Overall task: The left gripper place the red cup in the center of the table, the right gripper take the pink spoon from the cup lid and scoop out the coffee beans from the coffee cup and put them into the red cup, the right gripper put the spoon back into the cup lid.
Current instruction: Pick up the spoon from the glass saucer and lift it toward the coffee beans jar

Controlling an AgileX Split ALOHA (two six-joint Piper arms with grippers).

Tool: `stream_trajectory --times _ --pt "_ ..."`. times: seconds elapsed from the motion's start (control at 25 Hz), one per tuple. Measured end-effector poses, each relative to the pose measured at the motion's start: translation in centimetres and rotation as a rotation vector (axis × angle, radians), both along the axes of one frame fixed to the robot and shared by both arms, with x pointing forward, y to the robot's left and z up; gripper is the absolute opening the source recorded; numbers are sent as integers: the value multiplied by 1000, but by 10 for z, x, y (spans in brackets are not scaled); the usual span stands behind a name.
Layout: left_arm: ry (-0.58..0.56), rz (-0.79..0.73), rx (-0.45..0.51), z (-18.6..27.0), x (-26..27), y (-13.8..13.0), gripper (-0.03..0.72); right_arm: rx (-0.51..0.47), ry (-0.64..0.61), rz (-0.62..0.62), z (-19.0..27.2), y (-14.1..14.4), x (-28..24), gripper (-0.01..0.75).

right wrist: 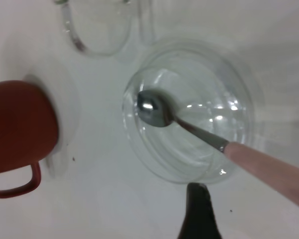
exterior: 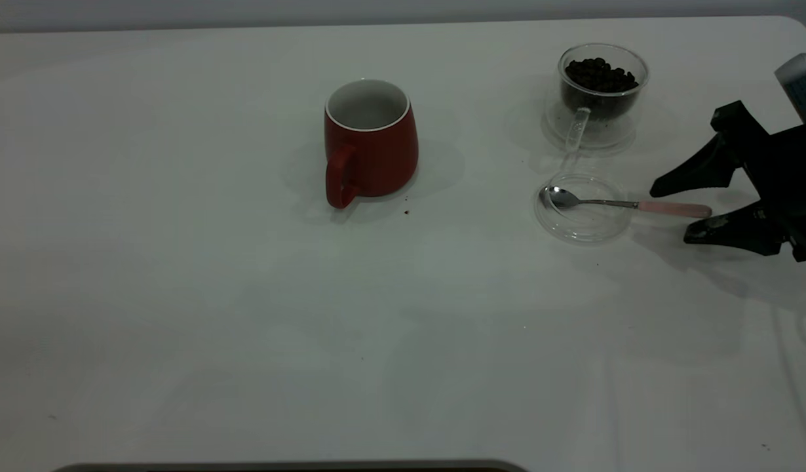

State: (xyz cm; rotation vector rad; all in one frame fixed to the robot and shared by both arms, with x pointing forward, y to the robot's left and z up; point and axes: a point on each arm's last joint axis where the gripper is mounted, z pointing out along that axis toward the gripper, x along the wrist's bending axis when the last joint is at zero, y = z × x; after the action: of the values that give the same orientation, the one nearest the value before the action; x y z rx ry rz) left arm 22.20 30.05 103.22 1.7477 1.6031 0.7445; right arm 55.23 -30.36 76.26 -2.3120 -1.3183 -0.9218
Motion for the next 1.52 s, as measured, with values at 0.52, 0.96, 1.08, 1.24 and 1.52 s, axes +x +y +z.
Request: stream_trajectory --times 0.52,0.96,1.08,1.24,1.52 --pt "0 0 0 0 0 0 569 27 -72 24 7 1 13 517" --pt "0 0 0 0 0 0 569 18 -137 133 9 4 11 121" --pt "0 0 0 0 0 0 569 7 -149 187 14 5 10 121" --pt "0 -2 3 0 0 0 569 -19 -175 246 33 4 12 113" --pt "0 -2 2 0 0 0 569 -58 -227 275 80 3 16 113"
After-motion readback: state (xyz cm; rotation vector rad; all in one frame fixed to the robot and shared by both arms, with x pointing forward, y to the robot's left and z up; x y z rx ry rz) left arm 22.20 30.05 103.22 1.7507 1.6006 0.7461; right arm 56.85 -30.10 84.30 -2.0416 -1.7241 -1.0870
